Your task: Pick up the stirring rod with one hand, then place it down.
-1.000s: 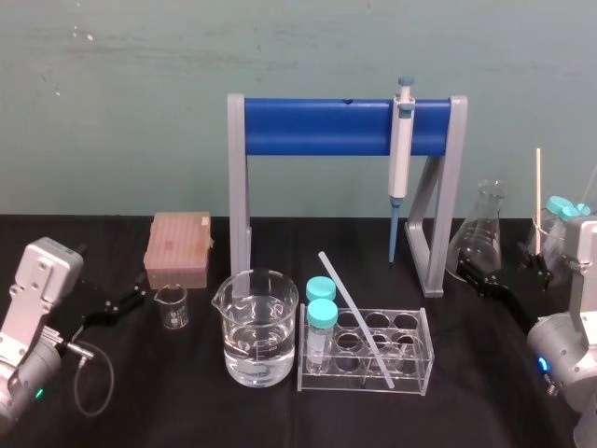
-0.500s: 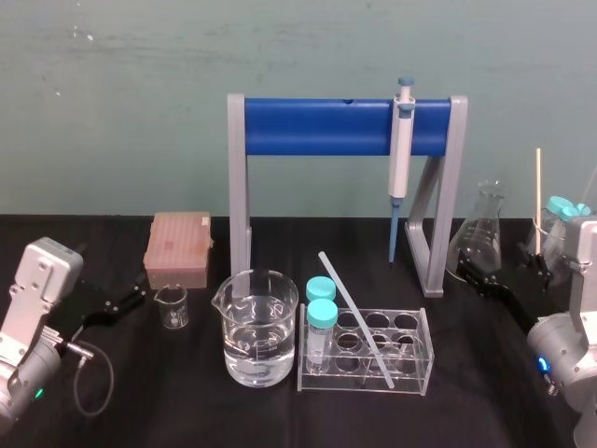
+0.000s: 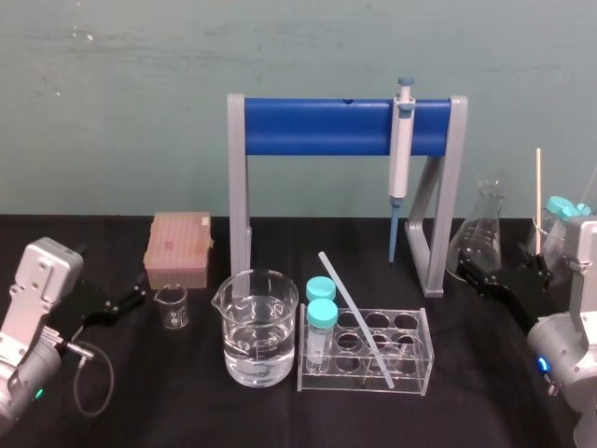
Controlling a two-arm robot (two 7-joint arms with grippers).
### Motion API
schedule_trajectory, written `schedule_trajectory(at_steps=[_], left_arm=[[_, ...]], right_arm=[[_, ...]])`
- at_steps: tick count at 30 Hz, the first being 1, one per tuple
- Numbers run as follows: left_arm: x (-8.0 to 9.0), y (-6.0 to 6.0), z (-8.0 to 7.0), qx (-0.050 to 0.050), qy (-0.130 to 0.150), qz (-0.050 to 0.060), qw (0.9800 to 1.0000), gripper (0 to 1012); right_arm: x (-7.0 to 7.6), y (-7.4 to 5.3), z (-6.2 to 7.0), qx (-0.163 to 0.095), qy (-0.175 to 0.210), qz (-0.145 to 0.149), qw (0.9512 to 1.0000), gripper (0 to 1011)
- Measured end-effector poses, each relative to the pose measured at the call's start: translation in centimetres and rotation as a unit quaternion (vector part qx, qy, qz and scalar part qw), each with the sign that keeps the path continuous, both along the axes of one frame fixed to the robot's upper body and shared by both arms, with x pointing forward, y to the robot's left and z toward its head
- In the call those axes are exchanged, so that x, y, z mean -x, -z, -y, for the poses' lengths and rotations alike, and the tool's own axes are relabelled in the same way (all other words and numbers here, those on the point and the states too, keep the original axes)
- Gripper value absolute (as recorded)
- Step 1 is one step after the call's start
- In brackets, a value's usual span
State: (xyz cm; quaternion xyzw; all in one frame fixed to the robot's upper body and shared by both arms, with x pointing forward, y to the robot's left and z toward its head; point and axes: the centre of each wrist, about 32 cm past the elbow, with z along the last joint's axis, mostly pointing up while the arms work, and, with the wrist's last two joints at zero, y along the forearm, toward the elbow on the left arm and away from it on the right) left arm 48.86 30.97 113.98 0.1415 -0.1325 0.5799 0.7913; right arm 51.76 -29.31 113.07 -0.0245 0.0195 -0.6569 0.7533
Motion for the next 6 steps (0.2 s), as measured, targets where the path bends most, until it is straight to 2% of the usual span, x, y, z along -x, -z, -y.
schedule_trajectory(at_steps=[6], left_arm=[[0.0, 0.0, 0.0, 0.0, 0.0, 0.0, 1.0, 1000]], right_arm=[[0.0, 0.0, 0.0, 0.0, 0.0, 0.0, 1.0, 1003]])
